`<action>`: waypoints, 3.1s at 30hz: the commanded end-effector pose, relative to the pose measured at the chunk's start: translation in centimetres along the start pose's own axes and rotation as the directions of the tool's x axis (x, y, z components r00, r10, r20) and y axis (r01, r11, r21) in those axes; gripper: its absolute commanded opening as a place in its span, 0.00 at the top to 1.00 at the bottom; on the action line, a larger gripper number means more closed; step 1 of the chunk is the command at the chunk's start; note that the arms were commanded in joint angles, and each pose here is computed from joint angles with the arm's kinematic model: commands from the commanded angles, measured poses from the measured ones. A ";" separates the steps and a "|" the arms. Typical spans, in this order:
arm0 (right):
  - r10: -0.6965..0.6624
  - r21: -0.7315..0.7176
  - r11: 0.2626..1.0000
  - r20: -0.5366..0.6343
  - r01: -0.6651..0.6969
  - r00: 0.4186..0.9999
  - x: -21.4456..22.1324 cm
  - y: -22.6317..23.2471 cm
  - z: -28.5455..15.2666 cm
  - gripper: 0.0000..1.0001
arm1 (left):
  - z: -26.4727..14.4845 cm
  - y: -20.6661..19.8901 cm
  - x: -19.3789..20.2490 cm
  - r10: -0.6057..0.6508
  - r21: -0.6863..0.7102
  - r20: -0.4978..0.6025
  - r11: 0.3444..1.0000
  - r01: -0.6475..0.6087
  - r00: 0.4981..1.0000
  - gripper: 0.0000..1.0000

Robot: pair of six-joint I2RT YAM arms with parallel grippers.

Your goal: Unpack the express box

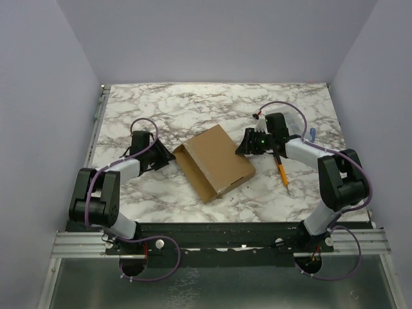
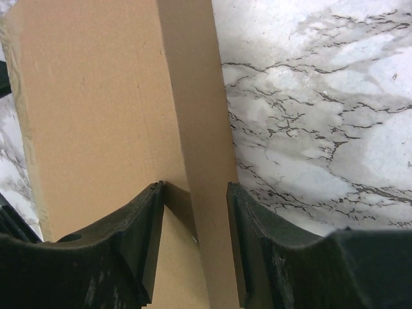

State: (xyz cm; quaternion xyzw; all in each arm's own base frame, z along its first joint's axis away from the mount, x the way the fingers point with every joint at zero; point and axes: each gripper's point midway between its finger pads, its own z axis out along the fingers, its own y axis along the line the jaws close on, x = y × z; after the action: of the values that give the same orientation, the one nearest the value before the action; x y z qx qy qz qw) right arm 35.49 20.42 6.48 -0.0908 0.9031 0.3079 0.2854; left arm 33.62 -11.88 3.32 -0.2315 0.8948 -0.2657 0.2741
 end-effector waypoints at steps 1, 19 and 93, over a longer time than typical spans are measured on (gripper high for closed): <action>0.024 0.069 0.997 -0.082 -0.018 0.996 2.4 -1.9 0.5 0.53 | -0.4 1.8 1.0 -0.015 -0.044 -0.012 0.999 0.014 1.000 0.52; -0.009 0.035 0.999 -0.068 0.011 0.998 2.0 -0.7 0.3 0.52 | -3.5 -4.6 7.9 -0.024 0.281 -0.138 0.958 0.062 0.990 0.34; -0.016 -0.062 0.998 0.225 0.030 0.974 -4.2 22.3 3.1 0.06 | -20.9 -15.1 -8.9 0.722 -0.188 0.087 0.688 -0.700 0.686 1.00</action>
State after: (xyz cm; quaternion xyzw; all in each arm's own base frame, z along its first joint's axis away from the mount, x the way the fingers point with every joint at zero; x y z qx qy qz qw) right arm 31.98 40.47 18.42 -0.0987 0.8579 0.3423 0.3703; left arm 30.77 -11.08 29.23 0.0956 0.9143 -0.0609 0.3888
